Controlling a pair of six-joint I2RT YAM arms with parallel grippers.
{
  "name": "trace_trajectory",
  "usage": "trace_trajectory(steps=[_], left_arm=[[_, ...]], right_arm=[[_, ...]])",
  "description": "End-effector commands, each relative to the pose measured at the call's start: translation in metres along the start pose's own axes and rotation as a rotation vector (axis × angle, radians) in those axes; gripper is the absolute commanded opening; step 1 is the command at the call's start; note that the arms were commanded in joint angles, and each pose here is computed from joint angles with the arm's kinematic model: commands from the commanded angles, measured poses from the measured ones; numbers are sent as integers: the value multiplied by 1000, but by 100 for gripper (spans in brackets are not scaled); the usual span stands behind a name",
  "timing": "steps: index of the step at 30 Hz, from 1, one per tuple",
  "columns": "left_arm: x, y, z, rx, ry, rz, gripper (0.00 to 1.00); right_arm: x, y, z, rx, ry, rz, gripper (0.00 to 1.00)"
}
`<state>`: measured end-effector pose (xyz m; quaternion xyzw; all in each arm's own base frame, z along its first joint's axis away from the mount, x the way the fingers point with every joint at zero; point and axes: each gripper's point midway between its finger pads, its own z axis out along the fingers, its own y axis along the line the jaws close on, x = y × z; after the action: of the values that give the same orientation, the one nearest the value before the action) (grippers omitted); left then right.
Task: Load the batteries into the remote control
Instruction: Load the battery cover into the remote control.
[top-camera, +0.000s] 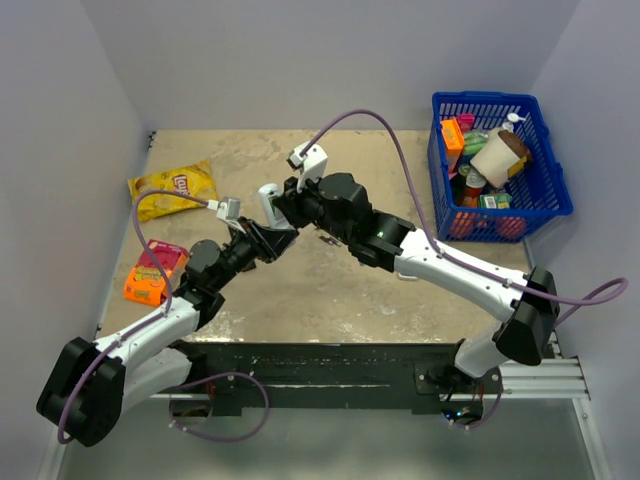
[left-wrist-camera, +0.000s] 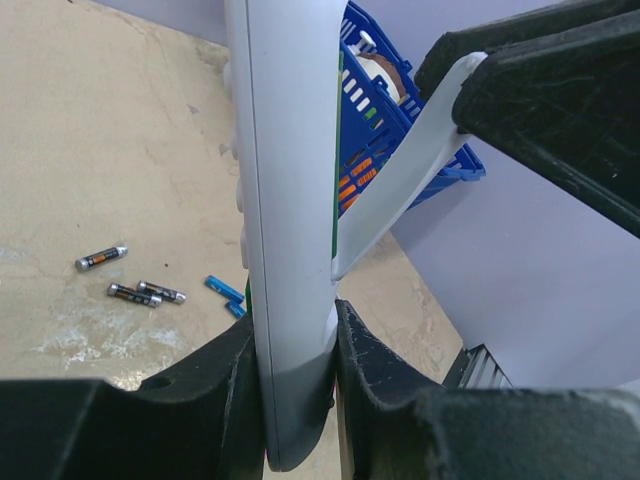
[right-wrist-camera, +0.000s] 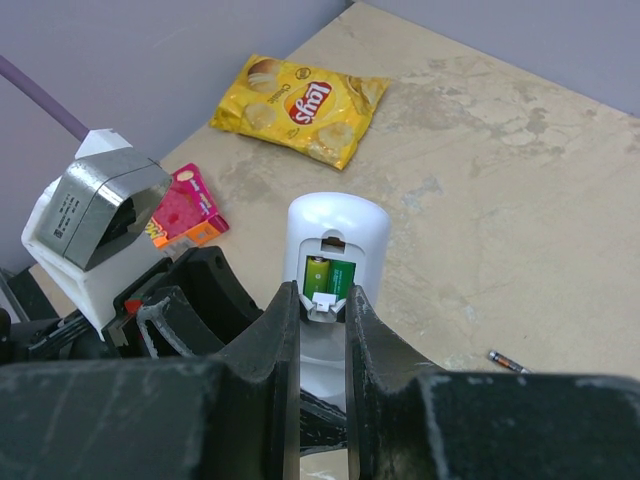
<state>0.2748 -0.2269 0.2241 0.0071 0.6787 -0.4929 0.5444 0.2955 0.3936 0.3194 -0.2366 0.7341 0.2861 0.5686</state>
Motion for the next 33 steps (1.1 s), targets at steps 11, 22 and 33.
trace_trajectory(steps=[11,22,33], left_arm=[[-25,-32,7,114,-70,17,0],[-24,-32,7,114,-68,17,0],[-24,-33,5,115,-70,10,0]], right_arm=[[-13,6,-1,-21,-47,-38,22],[-13,7,4,-19,-35,-52,32],[-8,3,8,16,-19,-24,33]])
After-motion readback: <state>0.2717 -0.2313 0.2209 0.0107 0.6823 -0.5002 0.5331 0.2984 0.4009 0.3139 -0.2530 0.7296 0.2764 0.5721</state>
